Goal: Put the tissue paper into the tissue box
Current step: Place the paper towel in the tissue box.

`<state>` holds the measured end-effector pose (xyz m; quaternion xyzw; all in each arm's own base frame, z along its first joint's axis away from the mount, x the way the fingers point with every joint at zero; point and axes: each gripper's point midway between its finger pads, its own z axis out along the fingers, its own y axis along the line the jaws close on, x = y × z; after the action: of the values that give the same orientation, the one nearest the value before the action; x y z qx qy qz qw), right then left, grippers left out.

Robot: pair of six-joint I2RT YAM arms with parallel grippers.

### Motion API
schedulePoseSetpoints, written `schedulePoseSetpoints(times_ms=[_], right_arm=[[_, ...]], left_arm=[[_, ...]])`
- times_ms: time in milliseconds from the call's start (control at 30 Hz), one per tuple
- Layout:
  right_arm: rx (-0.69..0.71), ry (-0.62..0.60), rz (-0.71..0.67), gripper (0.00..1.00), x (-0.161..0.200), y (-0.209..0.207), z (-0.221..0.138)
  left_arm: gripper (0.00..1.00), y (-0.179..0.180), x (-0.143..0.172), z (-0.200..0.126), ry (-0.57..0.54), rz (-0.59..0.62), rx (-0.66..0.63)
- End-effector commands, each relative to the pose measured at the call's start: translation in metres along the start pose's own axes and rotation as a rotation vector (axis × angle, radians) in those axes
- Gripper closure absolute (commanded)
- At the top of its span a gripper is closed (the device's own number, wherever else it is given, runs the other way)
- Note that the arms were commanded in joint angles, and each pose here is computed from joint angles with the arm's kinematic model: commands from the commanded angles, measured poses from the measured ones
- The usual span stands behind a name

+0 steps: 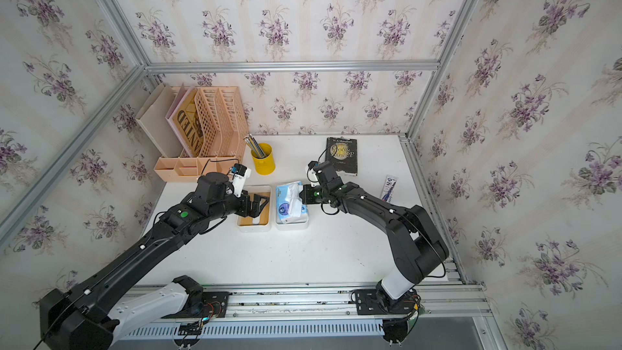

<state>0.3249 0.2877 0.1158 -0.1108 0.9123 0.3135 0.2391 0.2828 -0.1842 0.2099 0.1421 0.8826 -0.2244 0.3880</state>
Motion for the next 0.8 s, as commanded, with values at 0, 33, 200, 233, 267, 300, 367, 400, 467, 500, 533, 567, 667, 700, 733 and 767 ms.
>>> schedulePoseSetpoints(times_ms=[0, 33, 200, 233, 267, 300, 367, 400, 467, 500, 533, 567, 667, 700, 733, 767], right_arm=[[-0.016, -0.039, -0.008, 1.0, -0.012, 0.005, 0.003], [-0.019, -0.038, -0.007, 1.0, -0.012, 0.005, 0.004], [-0.023, -0.031, 0.004, 1.0, -0.01, 0.003, 0.01], [-0.023, -0.03, 0.007, 1.0, -0.01, 0.003, 0.011], [-0.023, -0.029, 0.01, 1.0, -0.009, 0.002, 0.012], [-0.022, -0.028, 0.013, 1.0, -0.008, 0.001, 0.013], [-0.022, -0.025, 0.017, 1.0, -0.006, 0.0, 0.015], [-0.021, -0.024, 0.018, 1.0, -0.005, -0.001, 0.016], [-0.018, -0.021, 0.024, 1.0, -0.004, -0.003, 0.018], [-0.019, -0.019, 0.025, 1.0, -0.003, -0.003, 0.019], [-0.022, -0.017, 0.027, 1.0, -0.002, -0.003, 0.02], [-0.022, -0.018, 0.031, 1.0, -0.002, -0.004, 0.02], [-0.022, -0.01, 0.037, 1.0, 0.002, -0.006, 0.024], [-0.022, -0.008, 0.038, 1.0, 0.002, -0.007, 0.025], [-0.022, -0.005, 0.04, 1.0, 0.004, -0.008, 0.026], [-0.021, -0.003, 0.042, 1.0, 0.005, -0.009, 0.027]], left_arm=[[0.01, -0.002, -0.007, 0.0, -0.018, 0.015, 0.004], [0.01, -0.001, -0.007, 0.0, -0.018, 0.015, 0.004], [0.01, -0.001, -0.007, -0.001, -0.015, 0.02, 0.001], [0.01, -0.001, -0.007, -0.001, -0.015, 0.021, 0.0], [0.01, -0.001, -0.007, -0.001, -0.015, 0.021, -0.002], [0.01, -0.001, -0.007, -0.001, -0.014, 0.022, -0.003], [0.01, -0.001, -0.007, -0.001, -0.013, 0.026, -0.004], [0.01, -0.001, -0.007, -0.001, -0.011, 0.027, -0.004], [0.01, -0.001, -0.007, 0.0, -0.009, 0.027, -0.005], [0.01, 0.0, -0.007, -0.001, -0.01, 0.028, -0.007], [0.01, 0.0, -0.007, 0.0, -0.007, 0.028, -0.008], [0.01, 0.0, -0.006, 0.0, -0.006, 0.031, -0.008], [0.01, 0.001, -0.006, -0.001, -0.006, 0.029, -0.012], [0.01, 0.001, -0.005, 0.0, -0.004, 0.03, -0.013], [0.01, 0.001, -0.005, 0.0, -0.003, 0.031, -0.012], [0.01, 0.002, -0.004, 0.0, -0.003, 0.03, -0.015]])
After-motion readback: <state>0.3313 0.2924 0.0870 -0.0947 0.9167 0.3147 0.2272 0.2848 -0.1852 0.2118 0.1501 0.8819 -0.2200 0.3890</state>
